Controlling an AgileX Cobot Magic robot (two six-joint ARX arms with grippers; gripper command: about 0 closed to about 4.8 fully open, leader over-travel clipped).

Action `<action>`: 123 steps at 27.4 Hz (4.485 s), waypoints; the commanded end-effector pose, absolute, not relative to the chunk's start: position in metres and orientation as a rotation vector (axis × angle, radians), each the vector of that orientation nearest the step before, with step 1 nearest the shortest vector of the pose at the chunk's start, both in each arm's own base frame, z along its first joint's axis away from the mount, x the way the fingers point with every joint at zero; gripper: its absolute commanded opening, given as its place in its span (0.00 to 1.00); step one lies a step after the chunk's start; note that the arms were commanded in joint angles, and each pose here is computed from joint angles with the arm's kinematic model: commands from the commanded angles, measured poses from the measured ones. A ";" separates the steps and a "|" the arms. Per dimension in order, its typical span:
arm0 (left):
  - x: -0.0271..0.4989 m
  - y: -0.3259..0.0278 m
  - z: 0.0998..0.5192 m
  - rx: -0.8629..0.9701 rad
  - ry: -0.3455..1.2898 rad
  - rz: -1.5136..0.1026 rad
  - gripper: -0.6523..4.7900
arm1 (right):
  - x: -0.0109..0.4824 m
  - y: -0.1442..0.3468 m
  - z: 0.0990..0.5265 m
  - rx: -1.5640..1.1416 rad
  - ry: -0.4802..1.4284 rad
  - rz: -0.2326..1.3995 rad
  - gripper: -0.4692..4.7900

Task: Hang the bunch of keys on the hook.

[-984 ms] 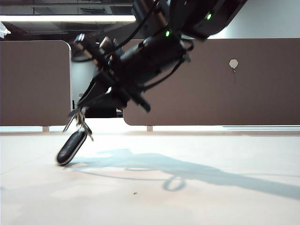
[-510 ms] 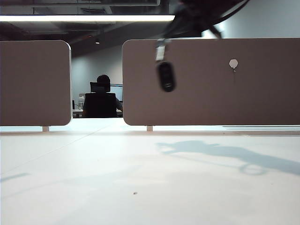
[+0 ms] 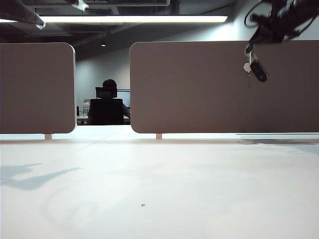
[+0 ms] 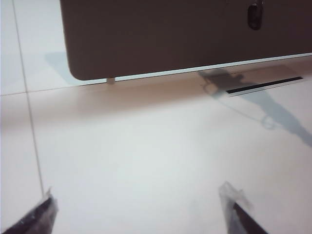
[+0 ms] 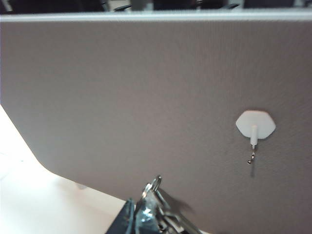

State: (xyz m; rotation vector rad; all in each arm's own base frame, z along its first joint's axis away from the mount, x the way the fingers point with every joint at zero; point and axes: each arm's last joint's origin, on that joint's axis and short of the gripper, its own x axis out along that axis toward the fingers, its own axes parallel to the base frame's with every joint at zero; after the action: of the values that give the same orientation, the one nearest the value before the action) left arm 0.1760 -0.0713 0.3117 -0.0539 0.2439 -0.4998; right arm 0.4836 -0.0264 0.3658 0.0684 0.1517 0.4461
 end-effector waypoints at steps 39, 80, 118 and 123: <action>0.187 -0.073 0.303 0.015 0.285 -0.423 1.00 | 0.568 -0.068 0.303 0.186 0.002 0.540 0.08; 0.316 -0.145 0.333 0.051 0.167 -0.621 1.00 | 0.577 -0.060 0.287 0.182 -0.011 0.486 0.08; 0.359 -0.204 0.340 0.066 0.196 -0.777 1.00 | 0.567 -0.046 0.228 0.116 0.554 0.270 0.59; 0.358 -0.203 0.337 0.079 0.228 -0.773 1.00 | 0.565 -0.025 0.211 -0.173 0.568 0.404 0.56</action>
State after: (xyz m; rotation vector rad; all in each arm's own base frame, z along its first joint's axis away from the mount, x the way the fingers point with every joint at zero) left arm 0.3589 -0.2028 0.3344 0.0748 0.2417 -0.7695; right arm 0.5666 -0.0323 0.2121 -0.0384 0.5827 0.3566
